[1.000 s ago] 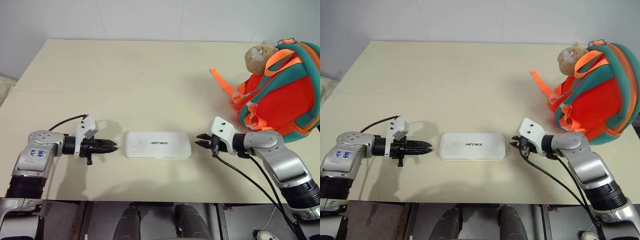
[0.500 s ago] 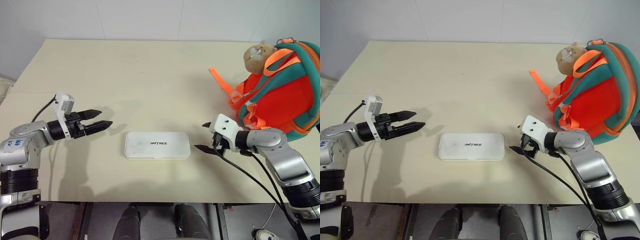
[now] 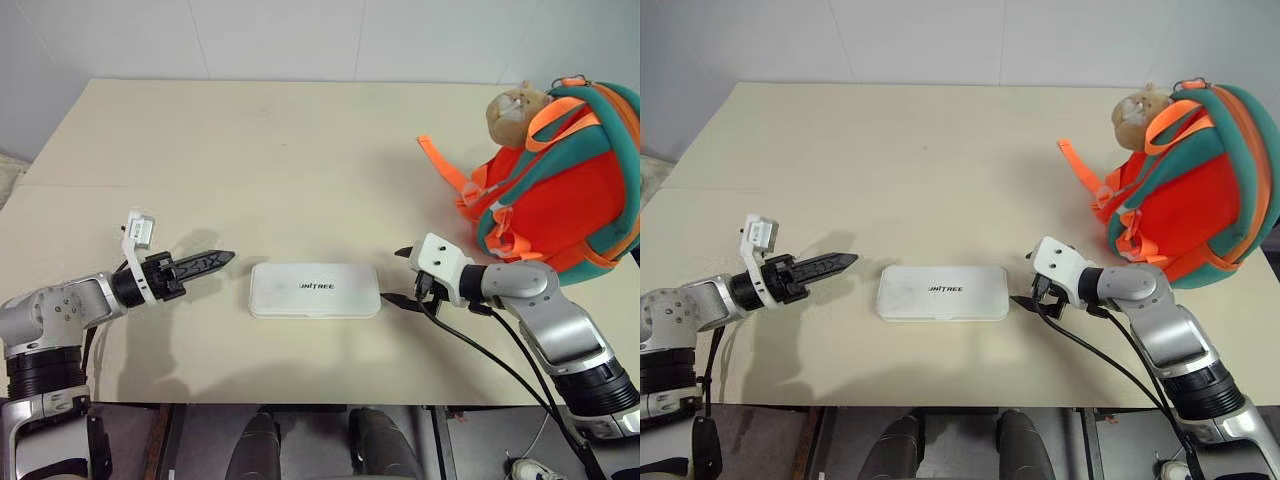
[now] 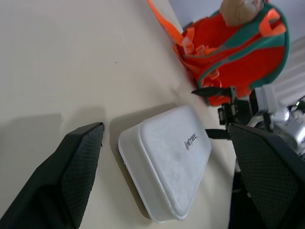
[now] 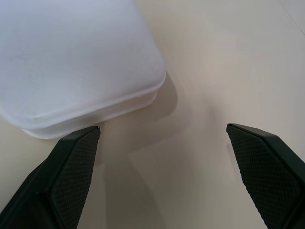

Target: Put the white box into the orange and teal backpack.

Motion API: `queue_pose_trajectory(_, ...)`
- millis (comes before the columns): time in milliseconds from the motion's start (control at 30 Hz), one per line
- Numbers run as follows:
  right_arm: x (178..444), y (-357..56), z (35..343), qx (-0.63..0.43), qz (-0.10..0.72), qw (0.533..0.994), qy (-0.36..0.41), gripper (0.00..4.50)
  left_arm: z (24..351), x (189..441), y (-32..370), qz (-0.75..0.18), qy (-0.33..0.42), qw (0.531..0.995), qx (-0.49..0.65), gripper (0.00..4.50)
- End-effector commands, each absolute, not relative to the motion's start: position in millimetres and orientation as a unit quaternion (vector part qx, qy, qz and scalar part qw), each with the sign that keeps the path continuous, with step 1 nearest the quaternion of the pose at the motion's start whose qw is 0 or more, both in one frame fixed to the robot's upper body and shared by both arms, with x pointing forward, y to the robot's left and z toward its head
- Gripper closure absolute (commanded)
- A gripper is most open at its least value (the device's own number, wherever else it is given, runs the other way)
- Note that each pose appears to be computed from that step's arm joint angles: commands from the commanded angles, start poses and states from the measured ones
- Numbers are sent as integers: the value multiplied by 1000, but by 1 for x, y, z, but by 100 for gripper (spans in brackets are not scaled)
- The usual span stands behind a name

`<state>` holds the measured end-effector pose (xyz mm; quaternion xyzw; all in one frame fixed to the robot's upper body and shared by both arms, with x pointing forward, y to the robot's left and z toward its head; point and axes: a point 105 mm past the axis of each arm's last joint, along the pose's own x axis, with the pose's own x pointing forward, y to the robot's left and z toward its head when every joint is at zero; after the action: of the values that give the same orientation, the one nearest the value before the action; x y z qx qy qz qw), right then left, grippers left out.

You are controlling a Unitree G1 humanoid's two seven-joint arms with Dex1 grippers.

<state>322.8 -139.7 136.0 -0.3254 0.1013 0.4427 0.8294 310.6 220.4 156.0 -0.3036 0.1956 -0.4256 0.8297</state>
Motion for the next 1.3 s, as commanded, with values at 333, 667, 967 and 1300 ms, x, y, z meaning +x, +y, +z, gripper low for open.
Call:
queue_pose_trajectory(333, 323, -124, 146, -339, 462, 817, 61, 0, 145, 305, 200, -447, 250, 772, -376, 5)
queue_pose_trajectory(667, 322, -122, 148, -339, 462, 817, 56, 0, 139, 308, 186, -465, 269, 753, -381, 5)
queue_pose_trajectory(967, 320, -125, 148, -340, 459, 819, 58, 0, 138, 302, 171, -501, 290, 730, -365, 5)
queue_pose_trajectory(1300, 322, -126, 150, -340, 454, 821, 58, 0, 131, 298, 159, -512, 316, 732, -318, 5)
